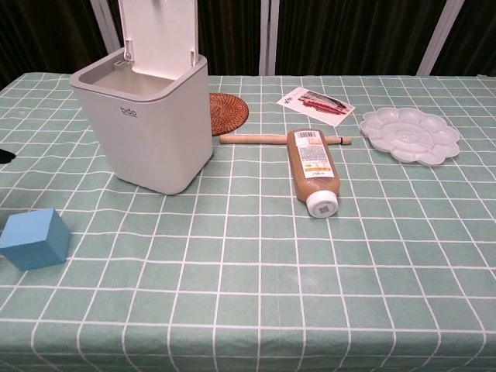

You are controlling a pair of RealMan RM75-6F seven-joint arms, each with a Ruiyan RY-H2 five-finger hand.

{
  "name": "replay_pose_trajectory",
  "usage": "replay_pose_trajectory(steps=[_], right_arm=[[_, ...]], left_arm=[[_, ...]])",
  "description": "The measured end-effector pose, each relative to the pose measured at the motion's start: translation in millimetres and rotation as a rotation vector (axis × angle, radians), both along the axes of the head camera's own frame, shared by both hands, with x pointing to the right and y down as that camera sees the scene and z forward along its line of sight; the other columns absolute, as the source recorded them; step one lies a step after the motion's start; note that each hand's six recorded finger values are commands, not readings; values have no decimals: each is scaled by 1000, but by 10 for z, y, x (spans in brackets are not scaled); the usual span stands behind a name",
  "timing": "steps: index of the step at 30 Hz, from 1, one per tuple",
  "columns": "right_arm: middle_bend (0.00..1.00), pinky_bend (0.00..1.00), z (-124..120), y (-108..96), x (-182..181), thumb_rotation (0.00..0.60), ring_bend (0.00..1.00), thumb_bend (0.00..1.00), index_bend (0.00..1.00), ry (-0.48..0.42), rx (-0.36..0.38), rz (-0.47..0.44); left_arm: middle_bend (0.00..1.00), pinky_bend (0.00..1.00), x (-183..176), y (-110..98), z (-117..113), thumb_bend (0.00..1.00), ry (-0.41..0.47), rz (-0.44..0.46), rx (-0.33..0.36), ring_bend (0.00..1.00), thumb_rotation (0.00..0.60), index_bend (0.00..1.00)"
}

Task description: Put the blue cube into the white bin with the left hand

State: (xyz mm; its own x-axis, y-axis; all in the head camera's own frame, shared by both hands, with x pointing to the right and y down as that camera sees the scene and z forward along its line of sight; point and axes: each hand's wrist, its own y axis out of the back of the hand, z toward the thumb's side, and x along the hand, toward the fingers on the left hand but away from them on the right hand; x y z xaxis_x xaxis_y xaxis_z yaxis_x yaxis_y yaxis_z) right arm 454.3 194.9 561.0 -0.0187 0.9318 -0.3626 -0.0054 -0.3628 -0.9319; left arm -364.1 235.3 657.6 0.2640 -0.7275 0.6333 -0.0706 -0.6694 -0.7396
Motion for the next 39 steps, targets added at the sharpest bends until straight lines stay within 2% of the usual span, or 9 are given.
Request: replay_pose_trajectory(steps=[6,13,19,28,39], right_arm=[[0,0,11,5,32,600,0,343,0,-2,-3,7],[0,0,22,2,71,600,0,343,0,-3,-5,16],[0,0,42,11,80,600,0,343,0,-5,-10,17],[0,0,57,17,126,600,0,344,0,-2,-17,31],[0,0,55,19,159,600,0,344,0,-2,-18,40]], left_arm=[[91,204,85,-12,180,0,-11,2,-28,38,600,61],[186,349,148,-10,291,0,-6,-6,-50,153,600,112],[202,360,281,-8,333,0,30,19,-67,167,600,123],[286,433,457,-46,312,0,79,63,-36,265,600,232],[456,671,508,-101,328,117,68,62,4,461,600,389]])
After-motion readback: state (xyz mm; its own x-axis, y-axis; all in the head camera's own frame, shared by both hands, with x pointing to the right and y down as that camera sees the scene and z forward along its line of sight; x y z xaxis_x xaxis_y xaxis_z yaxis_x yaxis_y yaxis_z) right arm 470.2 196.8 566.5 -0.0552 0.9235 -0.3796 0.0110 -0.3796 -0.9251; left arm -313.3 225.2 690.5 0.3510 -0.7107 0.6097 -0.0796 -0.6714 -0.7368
